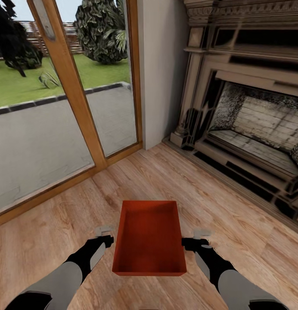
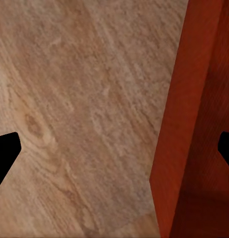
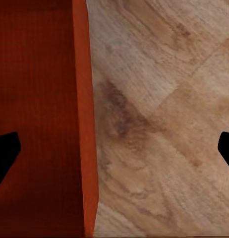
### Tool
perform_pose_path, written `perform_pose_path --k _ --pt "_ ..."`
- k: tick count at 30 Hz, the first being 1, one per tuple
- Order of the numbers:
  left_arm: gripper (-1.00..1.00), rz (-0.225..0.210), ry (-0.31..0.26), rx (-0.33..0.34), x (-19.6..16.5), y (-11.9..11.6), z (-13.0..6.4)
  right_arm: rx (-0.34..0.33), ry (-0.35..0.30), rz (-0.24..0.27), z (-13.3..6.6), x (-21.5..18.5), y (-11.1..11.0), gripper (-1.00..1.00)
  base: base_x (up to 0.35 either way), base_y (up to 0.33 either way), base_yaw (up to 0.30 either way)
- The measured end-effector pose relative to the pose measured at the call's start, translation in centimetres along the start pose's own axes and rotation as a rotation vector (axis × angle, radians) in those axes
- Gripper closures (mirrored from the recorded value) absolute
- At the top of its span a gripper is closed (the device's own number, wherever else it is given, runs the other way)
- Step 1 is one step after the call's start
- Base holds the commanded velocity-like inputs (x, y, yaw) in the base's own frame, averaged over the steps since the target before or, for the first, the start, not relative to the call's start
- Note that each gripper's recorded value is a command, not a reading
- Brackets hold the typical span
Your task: Move the two storage containers from the living room to the garage. In the garage, place one container on the floor and stack the other container on top of it (either order is fine).
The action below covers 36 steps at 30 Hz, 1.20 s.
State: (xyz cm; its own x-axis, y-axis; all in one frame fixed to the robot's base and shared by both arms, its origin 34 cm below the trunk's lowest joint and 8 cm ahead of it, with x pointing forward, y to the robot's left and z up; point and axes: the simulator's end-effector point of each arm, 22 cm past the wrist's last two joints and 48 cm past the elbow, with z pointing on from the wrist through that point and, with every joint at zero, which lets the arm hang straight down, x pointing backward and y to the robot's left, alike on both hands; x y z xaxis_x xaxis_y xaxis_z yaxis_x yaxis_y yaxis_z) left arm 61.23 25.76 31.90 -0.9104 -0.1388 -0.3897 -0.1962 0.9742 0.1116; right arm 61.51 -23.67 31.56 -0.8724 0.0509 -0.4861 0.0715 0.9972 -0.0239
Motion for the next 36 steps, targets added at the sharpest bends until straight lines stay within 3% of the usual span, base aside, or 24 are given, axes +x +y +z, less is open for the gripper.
perform_pose_path --k 6,10,16,26,30,36 --pt "-1.0 0.005 -0.002 0.009 0.0 -0.7 -0.1 -0.022 0.034 0.0 -0.1 1.6 1.5 -1.0 0.0 0.0 0.0" --pt "-1.0 0.058 -0.015 0.017 -0.2 -1.6 -0.3 -0.046 0.04 0.002 -0.1 2.0 2.1 -1.0 0.0 0.0 0.0" --pt "-1.0 0.082 -0.022 0.022 -0.3 -2.0 -0.4 -0.054 0.04 -0.001 -0.1 2.0 2.2 -1.0 0.0 0.0 0.0" --pt "-1.0 0.088 -0.03 0.029 -0.6 -2.6 -0.6 -0.055 0.041 -0.006 -0.1 2.0 2.3 -1.0 0.0 0.0 0.0" --pt "-1.0 0.091 -0.027 0.052 -0.3 -4.3 -1.0 -0.056 0.041 -0.006 -0.1 2.0 2.3 -1.0 0.0 0.0 0.0" --pt "-1.0 0.093 -0.021 0.06 0.1 -5.0 -1.1 -0.056 0.041 -0.008 -0.1 2.0 2.4 -1.0 0.0 0.0 0.0"
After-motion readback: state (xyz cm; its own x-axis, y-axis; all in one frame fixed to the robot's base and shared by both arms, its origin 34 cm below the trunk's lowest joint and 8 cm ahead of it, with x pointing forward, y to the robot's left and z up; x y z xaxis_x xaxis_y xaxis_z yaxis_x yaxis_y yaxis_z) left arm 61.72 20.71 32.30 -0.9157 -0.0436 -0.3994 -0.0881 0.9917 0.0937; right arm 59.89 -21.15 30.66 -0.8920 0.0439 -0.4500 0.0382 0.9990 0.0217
